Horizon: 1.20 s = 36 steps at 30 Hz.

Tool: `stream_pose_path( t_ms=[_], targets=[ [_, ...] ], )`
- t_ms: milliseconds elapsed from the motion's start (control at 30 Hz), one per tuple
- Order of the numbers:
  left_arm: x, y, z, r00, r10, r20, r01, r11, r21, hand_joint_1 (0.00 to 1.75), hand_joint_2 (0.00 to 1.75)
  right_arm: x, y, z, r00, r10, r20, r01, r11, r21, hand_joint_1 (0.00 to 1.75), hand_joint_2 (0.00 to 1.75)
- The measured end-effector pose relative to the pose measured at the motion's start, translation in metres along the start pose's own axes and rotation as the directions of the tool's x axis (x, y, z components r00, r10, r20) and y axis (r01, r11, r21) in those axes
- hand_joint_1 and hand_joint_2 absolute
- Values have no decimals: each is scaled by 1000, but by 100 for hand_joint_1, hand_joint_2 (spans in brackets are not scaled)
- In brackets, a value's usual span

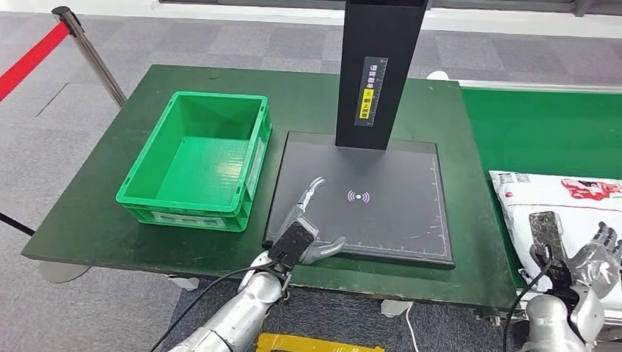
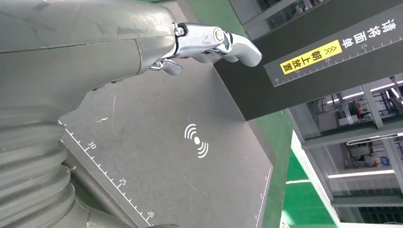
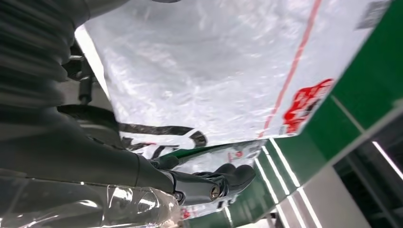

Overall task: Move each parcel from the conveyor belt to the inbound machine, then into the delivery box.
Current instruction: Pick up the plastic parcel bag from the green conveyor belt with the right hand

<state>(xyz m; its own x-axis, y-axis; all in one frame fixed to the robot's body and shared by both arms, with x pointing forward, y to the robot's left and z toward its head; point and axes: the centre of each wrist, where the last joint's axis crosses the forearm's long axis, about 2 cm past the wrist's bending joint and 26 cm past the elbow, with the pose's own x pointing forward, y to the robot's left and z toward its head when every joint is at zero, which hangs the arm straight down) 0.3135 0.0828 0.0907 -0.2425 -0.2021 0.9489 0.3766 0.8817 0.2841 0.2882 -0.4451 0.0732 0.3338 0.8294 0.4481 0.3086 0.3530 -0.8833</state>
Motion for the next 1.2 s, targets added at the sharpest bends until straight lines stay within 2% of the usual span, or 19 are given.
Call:
stream_pose_path(
  t_ms=[600, 1200],
  targets=[
    [1, 0, 0, 1000, 8, -11, -8, 1000, -14, 0, 175, -28, 8, 5, 994, 31, -101, -22, 995, 95, 0, 175],
    [1, 0, 0, 1000, 8, -12, -8, 1000, -15, 0, 175, -32, 14, 11, 993, 42, -108, -26, 990, 141, 0, 175]
  ],
)
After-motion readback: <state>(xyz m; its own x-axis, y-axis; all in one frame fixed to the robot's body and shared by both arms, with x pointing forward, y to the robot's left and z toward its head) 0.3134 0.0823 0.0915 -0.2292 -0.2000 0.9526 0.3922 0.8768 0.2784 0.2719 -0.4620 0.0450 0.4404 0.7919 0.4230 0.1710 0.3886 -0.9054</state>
